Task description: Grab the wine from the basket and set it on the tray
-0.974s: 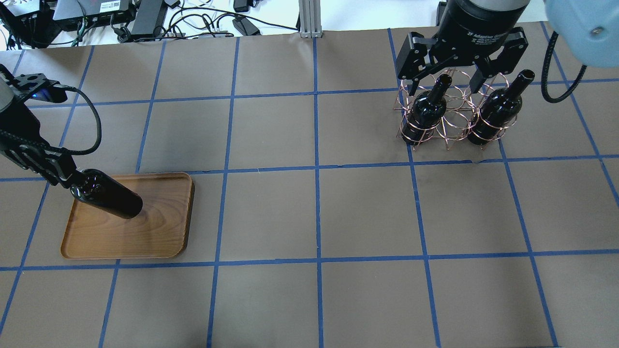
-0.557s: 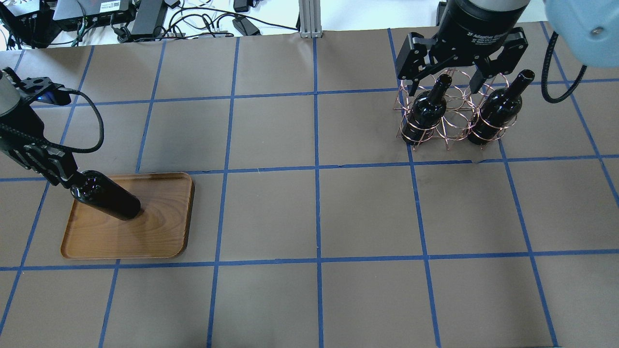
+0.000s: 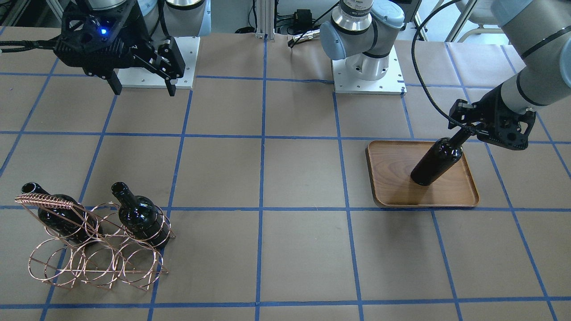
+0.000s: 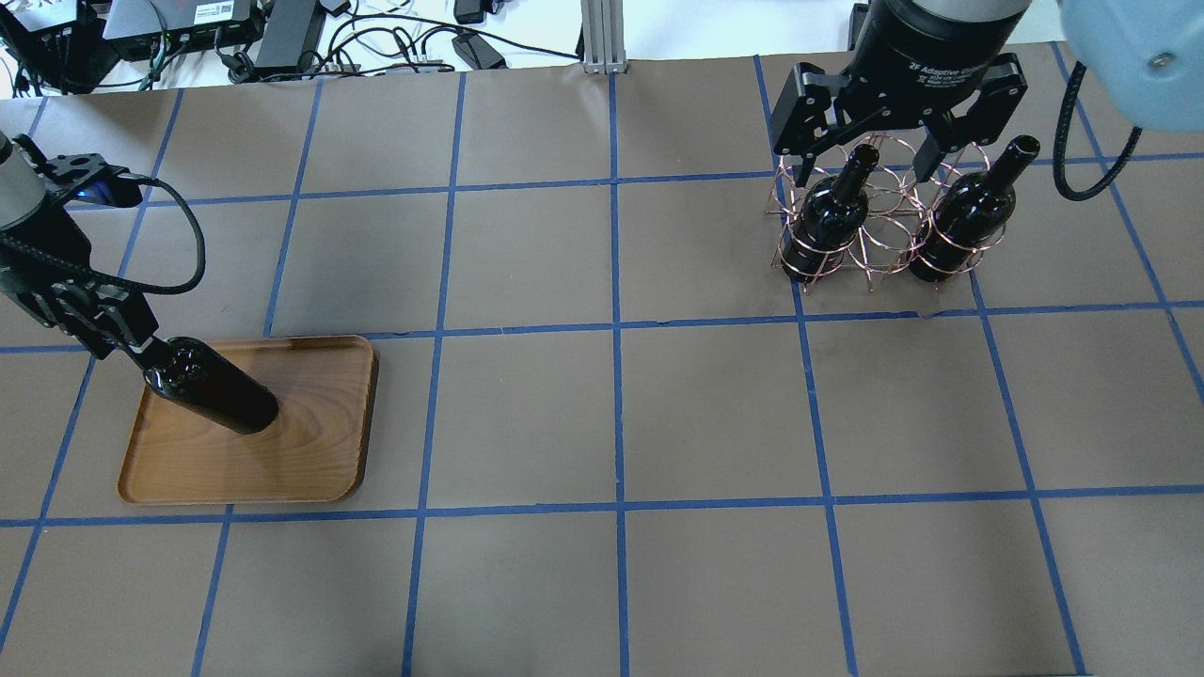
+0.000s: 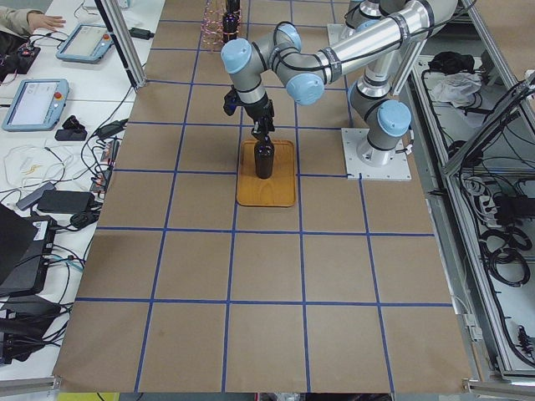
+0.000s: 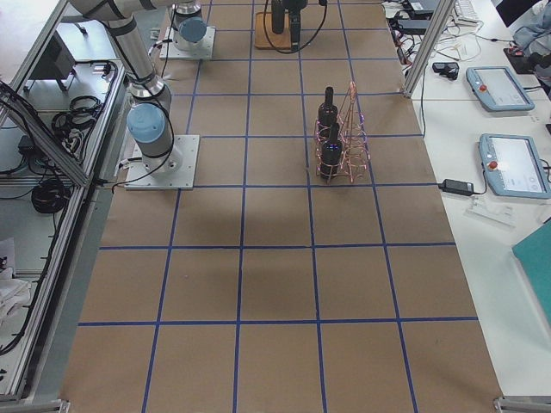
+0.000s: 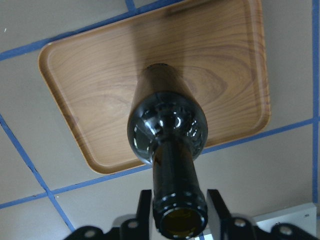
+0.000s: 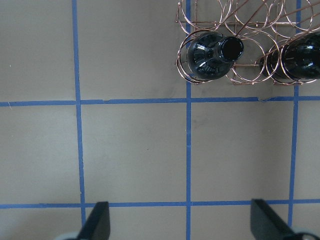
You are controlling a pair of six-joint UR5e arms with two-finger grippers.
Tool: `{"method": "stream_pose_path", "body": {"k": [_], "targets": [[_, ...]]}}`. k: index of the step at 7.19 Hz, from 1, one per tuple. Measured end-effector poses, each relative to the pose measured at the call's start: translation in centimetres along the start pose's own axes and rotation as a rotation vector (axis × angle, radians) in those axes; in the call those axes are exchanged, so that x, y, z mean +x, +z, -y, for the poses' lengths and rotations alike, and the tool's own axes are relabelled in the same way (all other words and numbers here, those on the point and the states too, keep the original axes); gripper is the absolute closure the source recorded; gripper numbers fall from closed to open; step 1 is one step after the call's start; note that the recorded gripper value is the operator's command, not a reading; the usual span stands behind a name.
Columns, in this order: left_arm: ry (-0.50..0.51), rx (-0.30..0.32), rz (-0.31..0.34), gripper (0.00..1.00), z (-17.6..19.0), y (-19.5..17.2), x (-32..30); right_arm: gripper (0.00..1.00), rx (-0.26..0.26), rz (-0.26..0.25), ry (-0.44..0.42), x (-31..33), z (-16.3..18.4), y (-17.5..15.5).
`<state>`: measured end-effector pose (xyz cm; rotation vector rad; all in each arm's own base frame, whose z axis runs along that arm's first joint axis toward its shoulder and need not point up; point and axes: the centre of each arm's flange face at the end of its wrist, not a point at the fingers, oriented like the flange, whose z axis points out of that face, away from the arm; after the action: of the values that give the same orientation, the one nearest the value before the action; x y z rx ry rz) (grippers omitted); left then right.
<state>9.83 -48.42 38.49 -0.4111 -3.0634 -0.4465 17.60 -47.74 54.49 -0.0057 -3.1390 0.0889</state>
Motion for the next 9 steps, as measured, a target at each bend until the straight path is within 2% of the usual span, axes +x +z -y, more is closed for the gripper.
{"method": "stream_pose_path", "body": {"k": [2, 4, 5, 7, 9], "targets": [[-0.013, 0.018, 0.014, 0.18, -1.1, -1.7, 1.1, 0.00, 0.000, -0.001, 0.000, 0.0, 0.0, 0.0], [-0.137, 0.075, -0.015, 0.01, -2.1, -4.8, 3.7, 0.00, 0.000, -0.001, 0.000, 0.0, 0.0, 0.0], [-0.202, 0.112, -0.027, 0.00, -1.8, -6.5, 6.0, 0.00, 0.000, -0.001, 0.000, 0.0, 0.0, 0.0], [-0.300, 0.158, -0.009, 0.00, -1.0, -8.7, 12.3, 0.00, -0.001, -0.001, 0.000, 0.0, 0.0, 0.0], [-0.307, 0.199, 0.014, 0.00, -0.2, -9.5, 17.5, 0.00, -0.001, -0.001, 0.000, 0.0, 0.0, 0.0]]}}
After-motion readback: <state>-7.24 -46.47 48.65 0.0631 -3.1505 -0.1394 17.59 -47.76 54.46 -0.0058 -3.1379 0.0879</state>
